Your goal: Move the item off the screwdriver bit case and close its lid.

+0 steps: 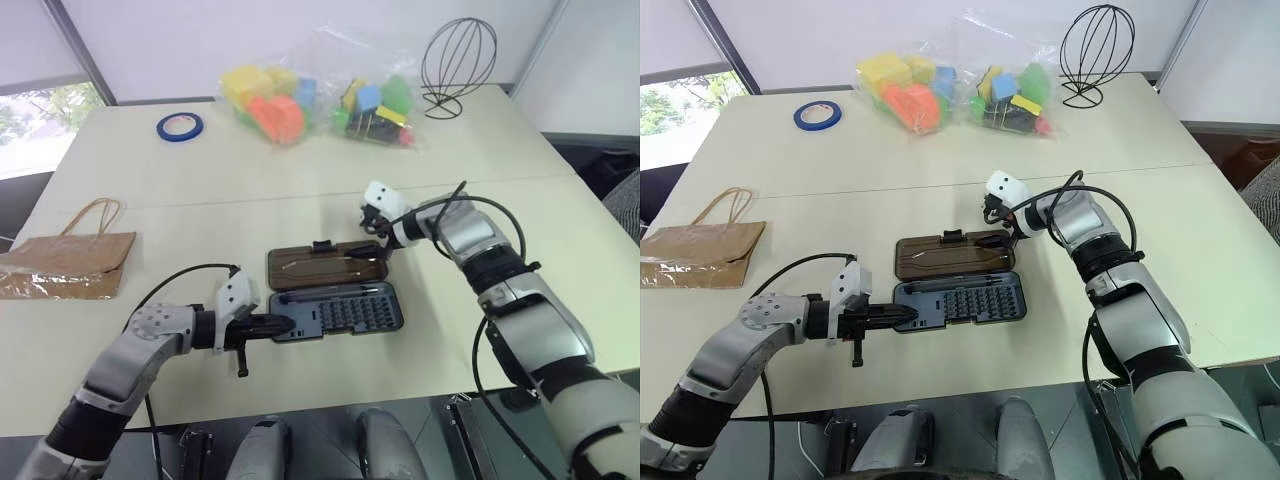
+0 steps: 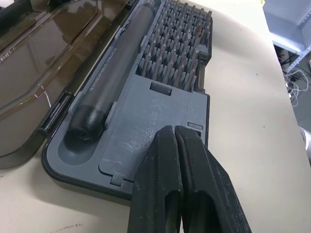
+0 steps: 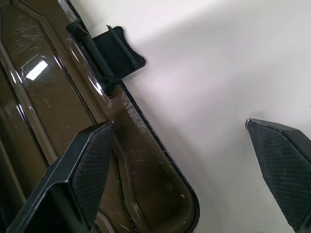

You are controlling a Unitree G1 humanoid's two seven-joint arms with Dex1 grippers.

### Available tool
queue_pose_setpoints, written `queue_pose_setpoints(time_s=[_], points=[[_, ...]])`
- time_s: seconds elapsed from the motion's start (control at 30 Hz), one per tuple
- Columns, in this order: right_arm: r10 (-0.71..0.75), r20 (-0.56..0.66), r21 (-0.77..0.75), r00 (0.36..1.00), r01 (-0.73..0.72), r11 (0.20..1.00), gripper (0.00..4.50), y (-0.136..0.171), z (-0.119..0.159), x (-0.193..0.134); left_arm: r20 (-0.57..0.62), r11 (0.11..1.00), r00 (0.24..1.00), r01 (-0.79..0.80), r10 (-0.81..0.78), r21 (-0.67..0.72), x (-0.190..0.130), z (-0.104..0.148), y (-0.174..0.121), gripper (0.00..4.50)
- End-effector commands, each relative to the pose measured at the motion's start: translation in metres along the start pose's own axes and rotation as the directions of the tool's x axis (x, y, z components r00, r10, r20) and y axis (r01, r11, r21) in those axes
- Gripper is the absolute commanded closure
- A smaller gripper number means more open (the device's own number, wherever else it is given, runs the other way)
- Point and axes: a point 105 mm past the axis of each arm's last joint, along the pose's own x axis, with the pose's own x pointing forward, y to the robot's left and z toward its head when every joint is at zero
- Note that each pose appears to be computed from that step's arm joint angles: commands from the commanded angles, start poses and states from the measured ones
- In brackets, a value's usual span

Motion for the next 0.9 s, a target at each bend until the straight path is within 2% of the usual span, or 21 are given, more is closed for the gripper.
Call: queue_pose_setpoints(time_s=[0.03,0.17,0.23,0.6,0.87,0.9], points=[[0.026,0.0,-0.015,1.0,-0.026,1.0,1.35,0.006,-0.001,0.004,-0.059,0.998,0.997,-0.046,0.043,-0.04,-0.005,-0.015,0.007,4.5],[0.043,-0.025,-0.028,0.999,-0.044,0.999,3.54,0.01,-0.008,0.004,-0.062,0.998,0.997,-0.054,0.051,-0.035,-0.006,-0.016,0.01,4.5],[0.05,-0.036,-0.04,0.998,-0.052,0.998,4.41,0.012,-0.01,0.005,-0.059,0.998,0.997,-0.056,0.054,-0.033,-0.006,-0.015,0.011,4.5],[0.1,-0.075,-0.073,0.992,-0.106,0.992,4.46,0.02,-0.013,0.003,-0.033,0.995,0.995,-0.093,0.092,-0.033,-0.007,-0.01,0.019,4.5],[0.081,-0.075,-0.062,0.994,-0.086,0.994,4.46,0.013,-0.019,0.007,-0.026,0.995,0.995,-0.098,0.097,-0.027,-0.005,-0.008,0.02,4.5],[0.069,-0.083,-0.058,0.994,-0.074,0.996,4.21,0.011,-0.022,0.008,-0.026,0.995,0.995,-0.098,0.098,-0.027,-0.005,-0.008,0.019,4.5]])
